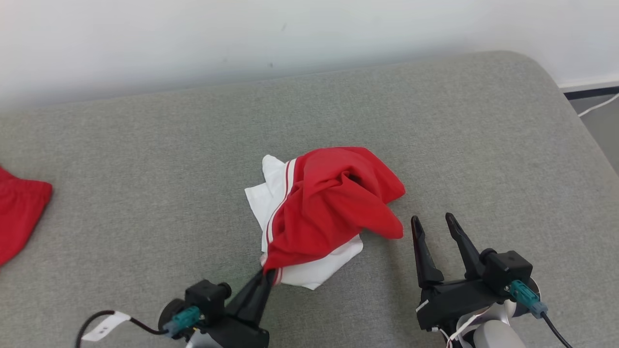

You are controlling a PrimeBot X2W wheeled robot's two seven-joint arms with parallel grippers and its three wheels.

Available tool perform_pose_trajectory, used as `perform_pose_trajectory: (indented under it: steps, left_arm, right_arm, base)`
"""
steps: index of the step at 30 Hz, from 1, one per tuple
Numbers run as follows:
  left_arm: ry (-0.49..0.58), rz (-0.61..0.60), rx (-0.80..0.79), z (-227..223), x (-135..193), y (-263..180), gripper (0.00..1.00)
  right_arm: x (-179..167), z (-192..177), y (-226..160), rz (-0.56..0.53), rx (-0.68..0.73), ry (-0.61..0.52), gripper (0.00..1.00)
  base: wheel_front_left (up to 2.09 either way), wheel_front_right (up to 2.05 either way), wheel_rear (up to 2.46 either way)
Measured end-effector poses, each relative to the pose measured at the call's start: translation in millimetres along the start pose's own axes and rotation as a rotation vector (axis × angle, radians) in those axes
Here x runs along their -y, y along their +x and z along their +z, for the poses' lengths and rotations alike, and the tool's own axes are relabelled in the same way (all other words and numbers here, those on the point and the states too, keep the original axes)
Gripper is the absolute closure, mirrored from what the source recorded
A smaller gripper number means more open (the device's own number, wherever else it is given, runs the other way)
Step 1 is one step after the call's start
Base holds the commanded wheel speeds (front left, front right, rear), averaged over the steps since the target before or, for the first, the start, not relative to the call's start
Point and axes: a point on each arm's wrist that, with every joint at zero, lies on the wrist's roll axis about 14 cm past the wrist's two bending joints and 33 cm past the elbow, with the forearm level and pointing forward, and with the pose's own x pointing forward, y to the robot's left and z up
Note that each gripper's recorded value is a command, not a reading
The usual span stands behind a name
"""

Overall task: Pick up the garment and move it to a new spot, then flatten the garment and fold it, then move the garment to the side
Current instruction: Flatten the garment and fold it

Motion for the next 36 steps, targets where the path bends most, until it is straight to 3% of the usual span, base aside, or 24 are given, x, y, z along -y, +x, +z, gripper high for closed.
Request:
perform_pose_trajectory:
  steps: [12, 19, 25, 34, 36]
  left_arm:
    - [0.185, 0.147, 0.234, 92.5, -55.2, -33.9, 1.00]
    - [0.299, 0.242, 0.250, 121.8, -74.5, -78.8, 1.00]
    - [0.371, 0.315, 0.224, 130.8, -78.6, -110.9, 1.00]
    - [0.292, 0.387, 0.123, 93.3, -89.2, -124.6, 1.00]
    - [0.277, 0.394, 0.117, 89.0, -90.2, -124.7, 0.00]
  right_arm:
    - [-24.1, -7.5, -0.4, 0.064, -0.016, 0.015, 0.00]
    - [-41.4, -5.0, 1.4, 0.112, -0.008, 0.024, 0.00]
    - [-50.3, -3.0, 3.3, 0.138, -0.002, 0.026, 0.00]
    - [-51.5, -6.0, 4.7, 0.142, -0.010, 0.026, 0.00]
    - [-51.2, -6.1, 4.9, 0.142, -0.010, 0.026, 0.00]
  base:
    - [0.00, 0.00, 0.00]
    - [0.00, 0.00, 0.00]
    - [0.00, 0.00, 0.00]
    - [0.00, 0.00, 0.00]
    - [0.00, 0.00, 0.00]
